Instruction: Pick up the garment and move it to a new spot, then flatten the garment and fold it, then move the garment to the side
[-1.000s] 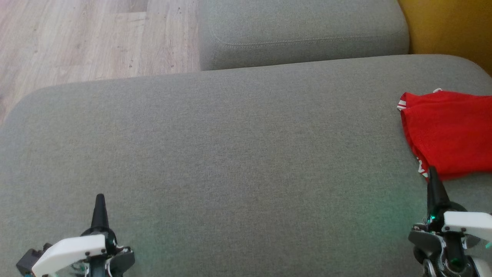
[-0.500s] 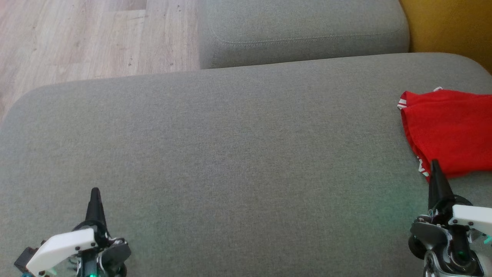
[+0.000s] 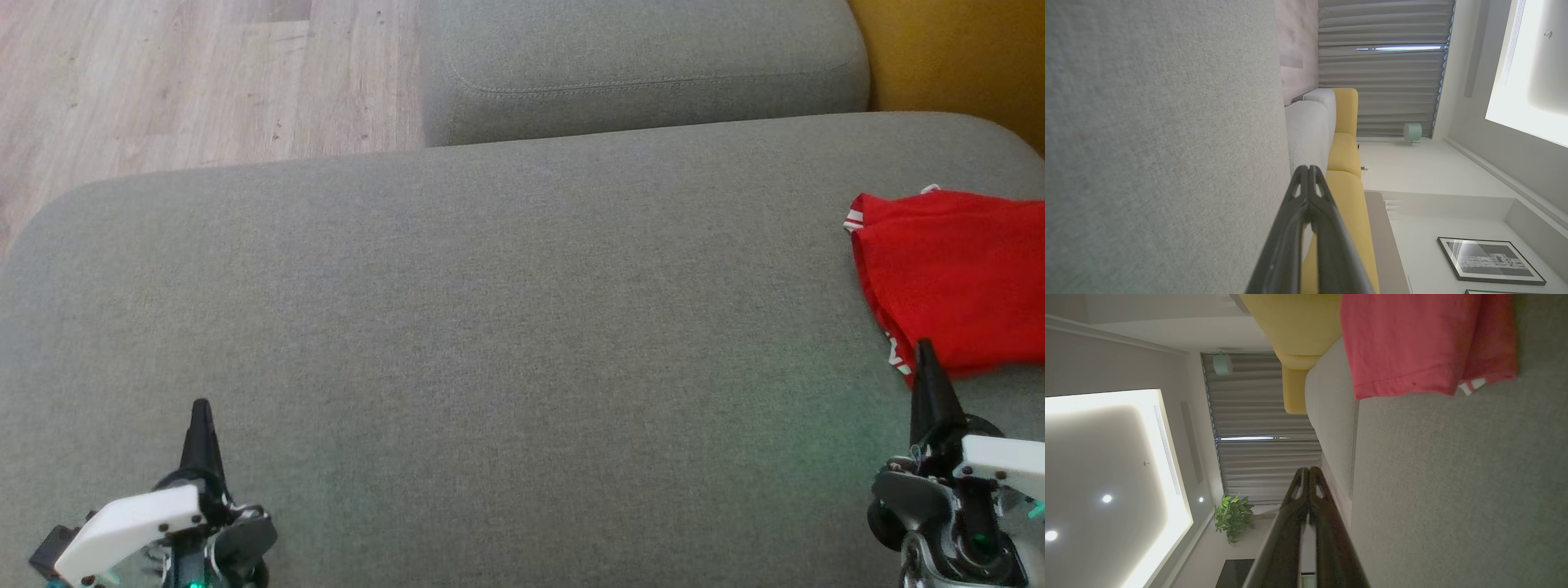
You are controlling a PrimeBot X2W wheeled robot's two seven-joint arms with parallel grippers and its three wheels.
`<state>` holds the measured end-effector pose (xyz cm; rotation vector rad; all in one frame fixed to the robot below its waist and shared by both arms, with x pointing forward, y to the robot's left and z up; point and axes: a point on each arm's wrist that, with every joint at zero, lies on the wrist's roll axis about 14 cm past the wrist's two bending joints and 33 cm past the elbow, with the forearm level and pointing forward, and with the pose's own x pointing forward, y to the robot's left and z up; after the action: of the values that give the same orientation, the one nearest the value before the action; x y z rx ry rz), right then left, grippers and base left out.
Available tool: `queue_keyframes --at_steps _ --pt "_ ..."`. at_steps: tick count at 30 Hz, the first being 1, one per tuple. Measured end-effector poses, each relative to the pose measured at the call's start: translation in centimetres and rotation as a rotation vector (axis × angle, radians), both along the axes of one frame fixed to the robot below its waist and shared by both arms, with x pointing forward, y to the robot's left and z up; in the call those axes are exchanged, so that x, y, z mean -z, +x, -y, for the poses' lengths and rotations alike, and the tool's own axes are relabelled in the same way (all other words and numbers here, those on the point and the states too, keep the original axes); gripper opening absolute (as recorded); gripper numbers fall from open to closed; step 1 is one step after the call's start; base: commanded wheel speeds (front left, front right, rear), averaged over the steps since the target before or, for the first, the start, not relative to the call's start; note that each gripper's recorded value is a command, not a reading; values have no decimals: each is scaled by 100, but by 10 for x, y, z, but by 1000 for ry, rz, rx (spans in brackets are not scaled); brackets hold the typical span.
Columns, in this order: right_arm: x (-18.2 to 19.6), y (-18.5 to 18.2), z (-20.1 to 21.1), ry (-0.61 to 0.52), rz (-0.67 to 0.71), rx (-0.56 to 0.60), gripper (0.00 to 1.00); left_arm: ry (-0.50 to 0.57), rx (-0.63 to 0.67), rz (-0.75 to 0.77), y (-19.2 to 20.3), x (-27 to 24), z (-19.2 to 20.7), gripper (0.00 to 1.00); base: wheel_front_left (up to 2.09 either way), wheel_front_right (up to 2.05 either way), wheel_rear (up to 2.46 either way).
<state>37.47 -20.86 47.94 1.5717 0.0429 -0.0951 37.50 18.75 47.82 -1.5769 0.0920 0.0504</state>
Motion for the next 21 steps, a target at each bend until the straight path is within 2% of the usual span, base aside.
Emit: queue_keyframes --at_steps 21 --pt "0 0 -1 7 0 -3 0 -5 -4 1 0 0 -2 0 0 0 0"
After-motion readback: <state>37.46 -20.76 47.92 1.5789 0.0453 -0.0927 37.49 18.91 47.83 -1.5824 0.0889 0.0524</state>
